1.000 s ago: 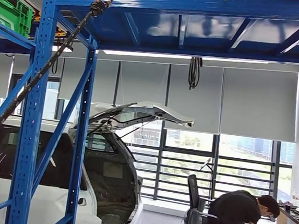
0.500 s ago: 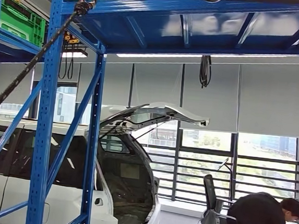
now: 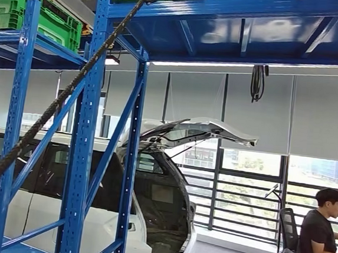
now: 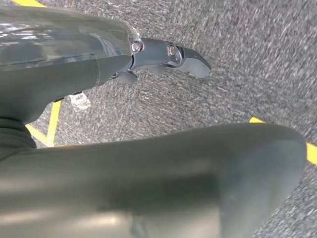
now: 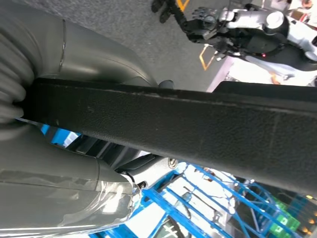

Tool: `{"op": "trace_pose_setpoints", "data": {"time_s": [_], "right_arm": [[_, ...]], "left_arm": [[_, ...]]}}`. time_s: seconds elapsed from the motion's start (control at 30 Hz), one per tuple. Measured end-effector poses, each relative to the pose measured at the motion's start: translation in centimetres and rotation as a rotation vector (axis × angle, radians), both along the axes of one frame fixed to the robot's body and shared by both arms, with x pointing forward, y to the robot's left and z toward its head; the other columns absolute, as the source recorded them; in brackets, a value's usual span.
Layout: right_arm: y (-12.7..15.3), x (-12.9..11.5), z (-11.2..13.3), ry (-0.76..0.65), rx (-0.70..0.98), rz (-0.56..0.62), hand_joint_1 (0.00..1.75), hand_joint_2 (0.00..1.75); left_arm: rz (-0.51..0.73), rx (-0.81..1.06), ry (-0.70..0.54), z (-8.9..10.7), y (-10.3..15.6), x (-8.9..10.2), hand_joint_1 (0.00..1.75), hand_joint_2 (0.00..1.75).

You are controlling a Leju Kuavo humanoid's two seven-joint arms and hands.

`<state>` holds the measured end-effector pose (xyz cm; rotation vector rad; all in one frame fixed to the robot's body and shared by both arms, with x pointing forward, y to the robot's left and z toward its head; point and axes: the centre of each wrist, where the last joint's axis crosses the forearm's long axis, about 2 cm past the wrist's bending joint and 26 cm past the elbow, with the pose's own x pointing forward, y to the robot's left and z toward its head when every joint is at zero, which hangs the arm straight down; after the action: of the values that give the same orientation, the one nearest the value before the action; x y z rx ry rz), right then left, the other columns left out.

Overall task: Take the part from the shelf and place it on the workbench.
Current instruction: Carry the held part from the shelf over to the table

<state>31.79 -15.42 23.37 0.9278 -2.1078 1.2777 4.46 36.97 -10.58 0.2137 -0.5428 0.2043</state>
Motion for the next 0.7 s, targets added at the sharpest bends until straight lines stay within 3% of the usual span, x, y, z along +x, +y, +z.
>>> {"op": "trace_pose_setpoints", "data": {"time_s": [0.7], "right_arm": [[1.1, -0.2, -0.7, 0.024, -0.021, 0.021, 1.75, 1.75]], "left_arm": [[0.012, -0.019, -0.002, -0.1, -0.8, -0.1, 0.00, 1.75]]}}
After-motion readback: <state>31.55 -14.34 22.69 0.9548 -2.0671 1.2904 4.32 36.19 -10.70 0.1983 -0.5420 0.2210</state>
